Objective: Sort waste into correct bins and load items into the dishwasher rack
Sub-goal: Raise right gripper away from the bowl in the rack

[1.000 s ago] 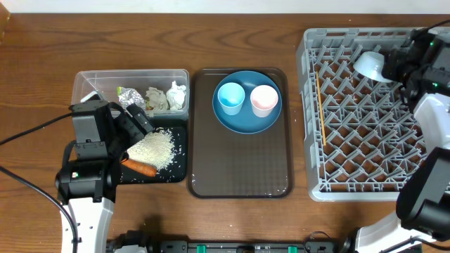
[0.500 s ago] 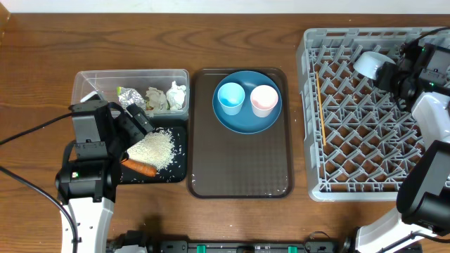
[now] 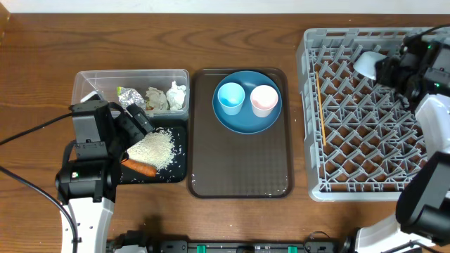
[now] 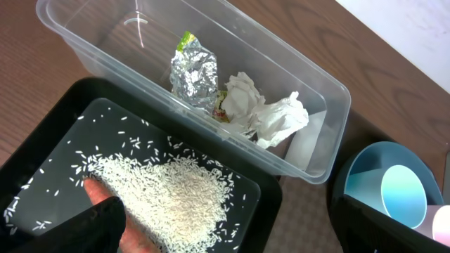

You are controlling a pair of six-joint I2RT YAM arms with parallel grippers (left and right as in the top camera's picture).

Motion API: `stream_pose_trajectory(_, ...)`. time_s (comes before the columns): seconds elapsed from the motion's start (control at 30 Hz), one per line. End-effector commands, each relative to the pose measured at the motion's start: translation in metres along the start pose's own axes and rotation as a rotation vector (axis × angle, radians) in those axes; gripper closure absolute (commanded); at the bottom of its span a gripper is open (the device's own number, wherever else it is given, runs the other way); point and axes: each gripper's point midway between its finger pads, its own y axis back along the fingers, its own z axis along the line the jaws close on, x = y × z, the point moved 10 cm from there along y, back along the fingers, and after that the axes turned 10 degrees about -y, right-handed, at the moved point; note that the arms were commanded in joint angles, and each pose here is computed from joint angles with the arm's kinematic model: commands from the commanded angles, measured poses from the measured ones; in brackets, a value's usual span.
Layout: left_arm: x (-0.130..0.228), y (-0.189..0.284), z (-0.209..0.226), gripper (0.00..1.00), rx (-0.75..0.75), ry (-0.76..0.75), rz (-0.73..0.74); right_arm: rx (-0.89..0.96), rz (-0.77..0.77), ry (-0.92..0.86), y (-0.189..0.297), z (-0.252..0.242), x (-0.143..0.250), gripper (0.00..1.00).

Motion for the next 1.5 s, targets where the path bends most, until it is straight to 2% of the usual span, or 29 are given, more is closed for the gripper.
stream_pose_trajectory(0.0,-0.005,0.004,0.000,0.05,-0.002,-0.005,-0.021,0.052,-0.067,0.015,0.006,0.001,-0.010,0.62)
stream_pose_trajectory(0.13,-0.005,0.004,0.000,0.05,-0.002,-0.005,-0.021,0.062,-0.107,0.042,-0.009,-0.005,-0.013,0.61)
stream_pose_trajectory(0.33,-0.005,0.004,0.000,0.05,-0.002,-0.005,-0.021,0.062,-0.113,0.058,-0.033,-0.015,-0.008,0.50)
stream_pose_trajectory(0.47,-0.005,0.004,0.000,0.05,-0.002,-0.005,-0.021,0.056,-0.089,0.051,-0.046,-0.020,0.000,0.48)
stream_pose_trajectory(0.6,-0.005,0.004,0.000,0.05,-0.002,-0.005,-0.021,0.049,-0.052,0.041,-0.049,-0.022,0.006,0.51)
stream_pose_trajectory(0.8,-0.005,0.004,0.000,0.05,-0.002,-0.005,-0.021,0.015,0.042,0.015,-0.047,-0.020,0.018,0.67)
stream_pose_trajectory(0.9,-0.005,0.004,0.000,0.05,-0.002,-0.005,-0.021,0.026,0.094,-0.003,-0.043,-0.020,0.025,0.68)
stream_pose_trajectory(1.13,-0.005,0.004,0.000,0.05,-0.002,-0.005,-0.021,0.028,0.165,-0.026,-0.020,-0.011,0.029,0.68)
stream_pose_trajectory(1.47,-0.005,0.004,0.000,0.05,-0.002,-0.005,-0.021,-0.098,0.037,0.087,0.069,0.065,0.006,0.62)
